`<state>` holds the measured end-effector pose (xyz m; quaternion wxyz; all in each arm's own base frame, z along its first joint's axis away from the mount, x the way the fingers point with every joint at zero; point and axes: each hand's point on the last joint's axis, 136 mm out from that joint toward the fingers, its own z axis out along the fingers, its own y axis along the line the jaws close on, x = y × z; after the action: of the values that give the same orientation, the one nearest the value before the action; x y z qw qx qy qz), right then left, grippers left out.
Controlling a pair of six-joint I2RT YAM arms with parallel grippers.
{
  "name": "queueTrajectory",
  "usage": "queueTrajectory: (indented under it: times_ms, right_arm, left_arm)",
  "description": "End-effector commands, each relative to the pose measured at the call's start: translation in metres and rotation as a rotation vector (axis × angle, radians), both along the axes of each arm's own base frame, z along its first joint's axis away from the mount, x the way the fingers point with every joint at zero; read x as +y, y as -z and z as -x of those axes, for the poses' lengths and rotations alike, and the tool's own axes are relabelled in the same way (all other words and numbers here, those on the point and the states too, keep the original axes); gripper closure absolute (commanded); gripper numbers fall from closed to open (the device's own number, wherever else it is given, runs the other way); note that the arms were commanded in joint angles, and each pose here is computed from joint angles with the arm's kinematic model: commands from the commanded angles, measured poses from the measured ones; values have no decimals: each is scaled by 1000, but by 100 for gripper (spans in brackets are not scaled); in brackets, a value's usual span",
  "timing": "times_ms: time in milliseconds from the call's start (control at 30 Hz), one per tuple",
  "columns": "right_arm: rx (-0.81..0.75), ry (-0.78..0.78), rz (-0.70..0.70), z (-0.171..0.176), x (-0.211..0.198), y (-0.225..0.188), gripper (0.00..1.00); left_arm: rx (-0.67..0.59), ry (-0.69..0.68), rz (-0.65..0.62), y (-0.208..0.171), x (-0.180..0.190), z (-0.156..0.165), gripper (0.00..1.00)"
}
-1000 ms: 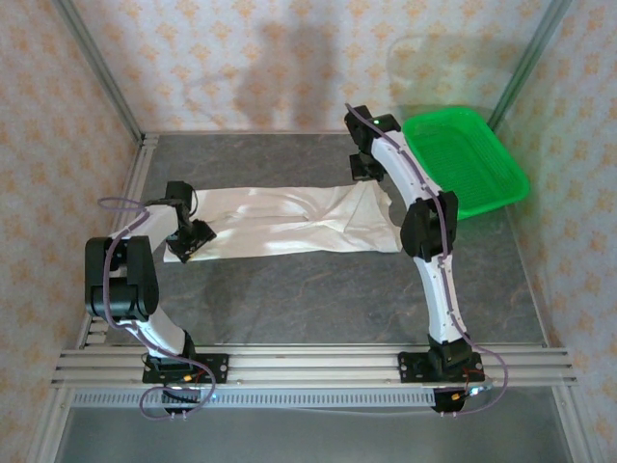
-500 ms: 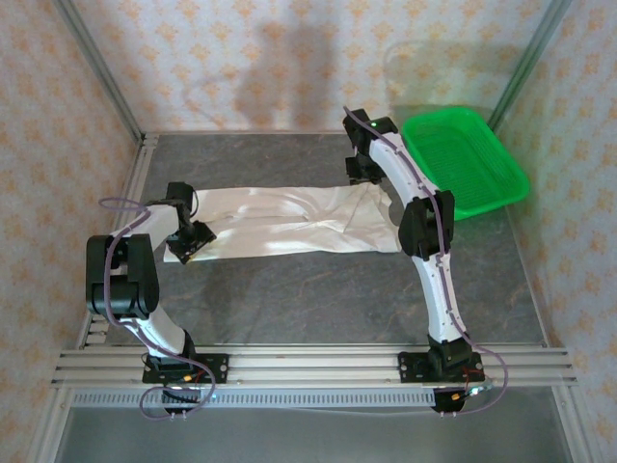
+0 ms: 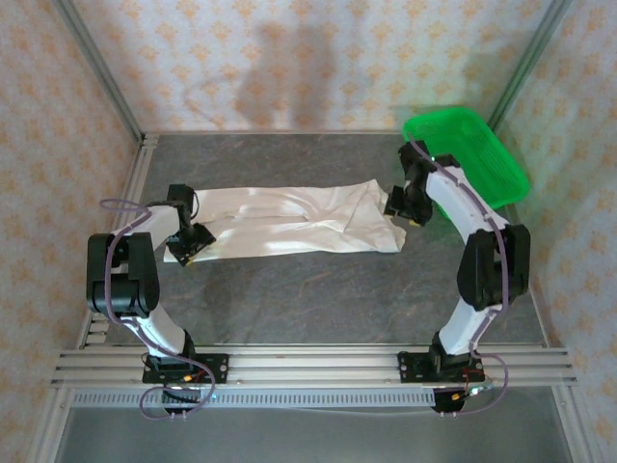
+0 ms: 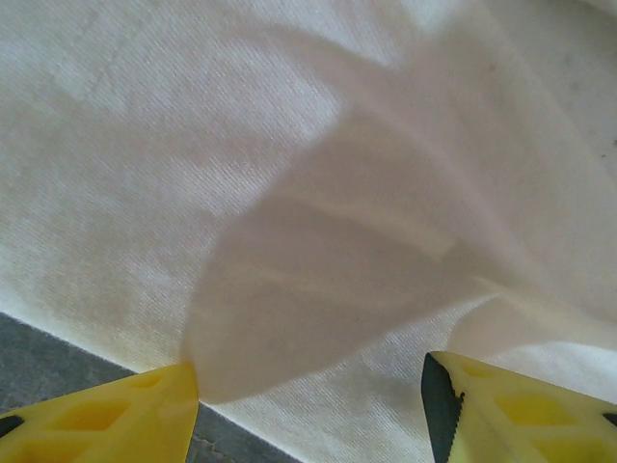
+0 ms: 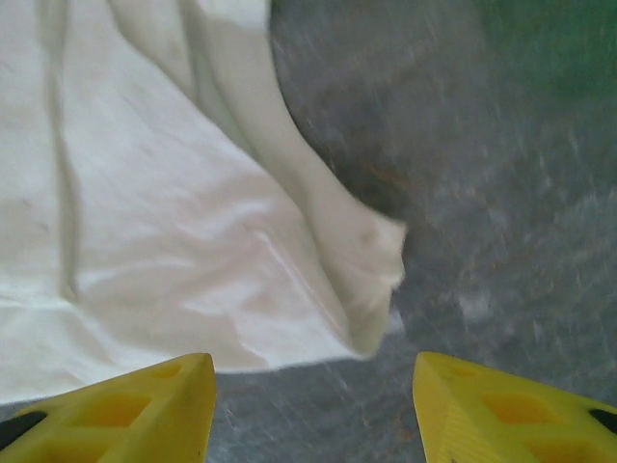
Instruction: Fold and stack the t-shirts
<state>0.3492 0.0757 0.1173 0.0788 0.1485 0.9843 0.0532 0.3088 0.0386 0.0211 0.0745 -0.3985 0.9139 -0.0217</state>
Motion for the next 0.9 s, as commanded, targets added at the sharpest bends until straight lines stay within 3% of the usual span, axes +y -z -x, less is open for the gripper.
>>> queueTrajectory:
  times_ms: [0, 367, 467, 633, 867]
  right_arm:
    - [8, 61, -18, 7, -3, 32, 44]
    - [-5, 62, -82, -4, 6, 73, 46]
    - [4, 67, -93, -8, 9, 82, 56]
    - [41, 87, -42, 2, -1, 84, 91]
    - [33, 44, 72, 20, -23, 47, 100]
  left_arm:
    - [30, 6, -23, 6, 4, 6, 36]
    - [41, 6, 5, 12, 2, 9, 36]
    - [53, -8, 13, 16, 5, 13, 37]
    - [55, -17, 14, 15, 10, 18, 36]
    - [82, -26, -8, 12, 24, 32, 37]
